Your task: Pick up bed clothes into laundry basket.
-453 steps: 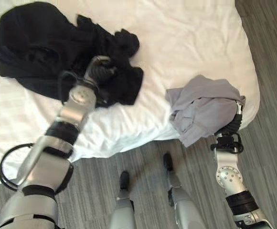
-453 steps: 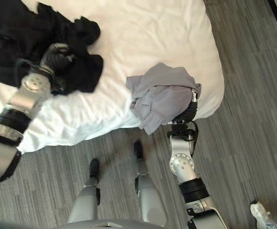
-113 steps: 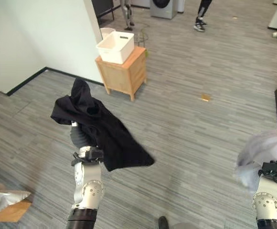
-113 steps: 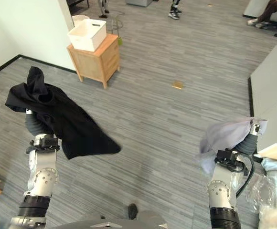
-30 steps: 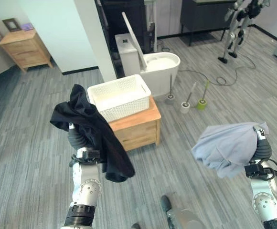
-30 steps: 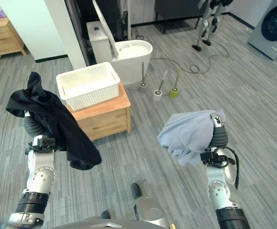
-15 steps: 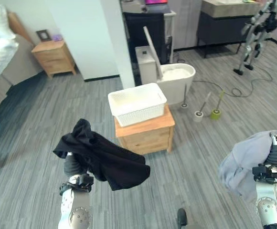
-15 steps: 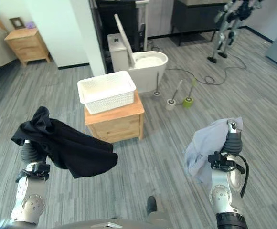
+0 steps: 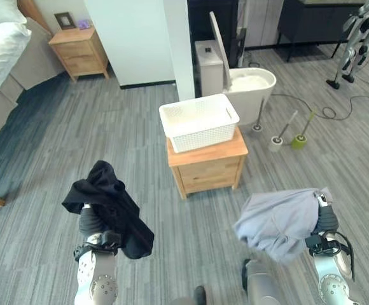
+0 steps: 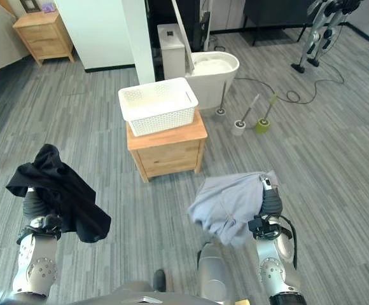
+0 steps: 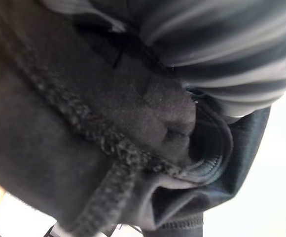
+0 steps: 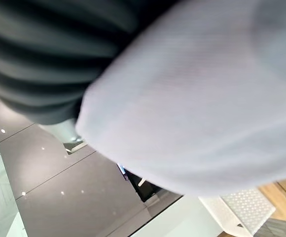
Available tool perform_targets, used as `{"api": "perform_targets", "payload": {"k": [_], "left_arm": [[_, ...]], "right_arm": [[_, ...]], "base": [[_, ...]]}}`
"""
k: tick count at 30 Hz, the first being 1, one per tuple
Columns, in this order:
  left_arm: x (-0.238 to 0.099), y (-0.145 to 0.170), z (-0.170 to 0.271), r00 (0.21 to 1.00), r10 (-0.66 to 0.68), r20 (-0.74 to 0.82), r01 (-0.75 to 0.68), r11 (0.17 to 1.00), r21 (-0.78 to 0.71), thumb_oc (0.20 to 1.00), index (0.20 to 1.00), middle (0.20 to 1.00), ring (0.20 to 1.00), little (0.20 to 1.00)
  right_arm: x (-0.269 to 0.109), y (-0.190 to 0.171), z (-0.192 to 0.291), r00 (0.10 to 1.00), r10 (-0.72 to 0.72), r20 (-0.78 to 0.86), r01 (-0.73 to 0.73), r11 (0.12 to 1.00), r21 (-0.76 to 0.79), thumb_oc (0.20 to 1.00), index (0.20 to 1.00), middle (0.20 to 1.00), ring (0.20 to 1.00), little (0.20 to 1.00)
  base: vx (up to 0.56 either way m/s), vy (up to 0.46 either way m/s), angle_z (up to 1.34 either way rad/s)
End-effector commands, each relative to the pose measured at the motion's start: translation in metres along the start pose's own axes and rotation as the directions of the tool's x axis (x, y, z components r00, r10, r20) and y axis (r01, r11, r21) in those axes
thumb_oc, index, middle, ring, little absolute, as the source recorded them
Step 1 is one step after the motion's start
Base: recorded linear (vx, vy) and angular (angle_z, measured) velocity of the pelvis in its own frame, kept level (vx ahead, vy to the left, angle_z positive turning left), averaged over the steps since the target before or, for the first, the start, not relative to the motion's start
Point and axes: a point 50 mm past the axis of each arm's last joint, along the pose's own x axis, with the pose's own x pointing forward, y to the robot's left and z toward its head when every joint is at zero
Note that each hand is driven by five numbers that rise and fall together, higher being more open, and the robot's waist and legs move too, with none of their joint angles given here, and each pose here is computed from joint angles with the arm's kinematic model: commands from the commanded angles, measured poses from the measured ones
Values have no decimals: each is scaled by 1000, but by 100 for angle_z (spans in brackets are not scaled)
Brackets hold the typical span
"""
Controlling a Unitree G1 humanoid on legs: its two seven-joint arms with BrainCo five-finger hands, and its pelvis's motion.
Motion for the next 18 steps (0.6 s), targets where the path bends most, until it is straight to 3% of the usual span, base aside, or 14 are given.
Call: {"api": "perform_targets", "payload": {"k": [1,4,11,18], "left_arm": [[24,-52,29,952,-253,171,264,964,-39,200,200,200,200,200],[23,-80,15,917,-370,148,389,913,-123,200,200,200,200,200],[17,-95,-4,924,-364,115,382,876,-293,200,200,200,200,200],[22,-103,6,911,-379,163,411,869,-277,200,200,200,200,200]], "right_arm": [[12,5,35,982,54,182,-55,998,3,200,200,200,200,200],[11,3,31,986,65,153,-66,998,4,200,200,200,200,200],[18,3,47,978,82,190,-75,996,-42,200,200,200,200,200],[18,7,51,974,114,194,-98,991,-89,200,200,200,200,200]], "base": [[544,-181,123],[532,-325,113],[330,-319,41],[233,29,-5]]}}
